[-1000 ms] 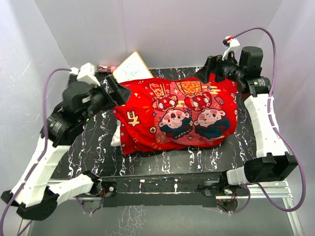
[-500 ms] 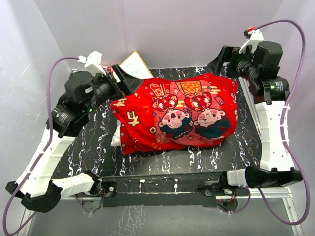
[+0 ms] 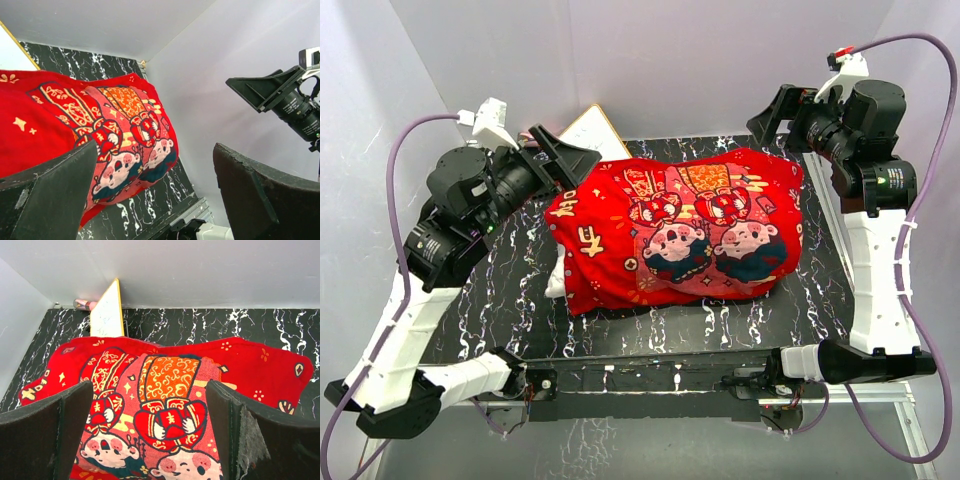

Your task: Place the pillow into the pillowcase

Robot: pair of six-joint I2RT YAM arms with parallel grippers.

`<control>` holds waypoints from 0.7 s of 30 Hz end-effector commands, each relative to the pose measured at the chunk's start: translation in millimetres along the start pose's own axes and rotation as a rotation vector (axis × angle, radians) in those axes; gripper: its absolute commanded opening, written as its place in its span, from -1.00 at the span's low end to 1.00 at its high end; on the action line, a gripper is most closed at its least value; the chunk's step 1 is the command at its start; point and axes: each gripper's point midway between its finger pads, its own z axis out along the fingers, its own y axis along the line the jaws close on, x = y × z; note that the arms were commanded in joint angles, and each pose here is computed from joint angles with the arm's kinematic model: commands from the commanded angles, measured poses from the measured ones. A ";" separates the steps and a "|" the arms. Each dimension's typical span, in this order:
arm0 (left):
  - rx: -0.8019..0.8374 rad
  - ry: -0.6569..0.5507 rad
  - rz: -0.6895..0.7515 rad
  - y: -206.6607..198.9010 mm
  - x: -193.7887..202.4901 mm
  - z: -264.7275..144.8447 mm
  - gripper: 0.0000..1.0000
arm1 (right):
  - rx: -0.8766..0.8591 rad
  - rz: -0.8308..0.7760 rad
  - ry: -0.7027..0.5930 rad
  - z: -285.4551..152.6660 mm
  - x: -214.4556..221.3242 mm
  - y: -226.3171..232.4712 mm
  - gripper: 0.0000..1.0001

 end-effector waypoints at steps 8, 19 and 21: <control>0.019 -0.034 -0.022 0.8 -1.1 -18.2 0.95 | -0.008 -0.009 -0.071 -12.2 -15.4 5.4 0.97; 0.025 -0.006 -0.027 3.0 7.5 -17.4 0.95 | -0.006 -0.013 -0.069 -15.0 -10.8 4.7 0.97; 0.025 -0.004 -0.028 3.5 8.6 -16.2 0.95 | -0.006 -0.015 -0.070 -15.3 -10.8 4.9 0.97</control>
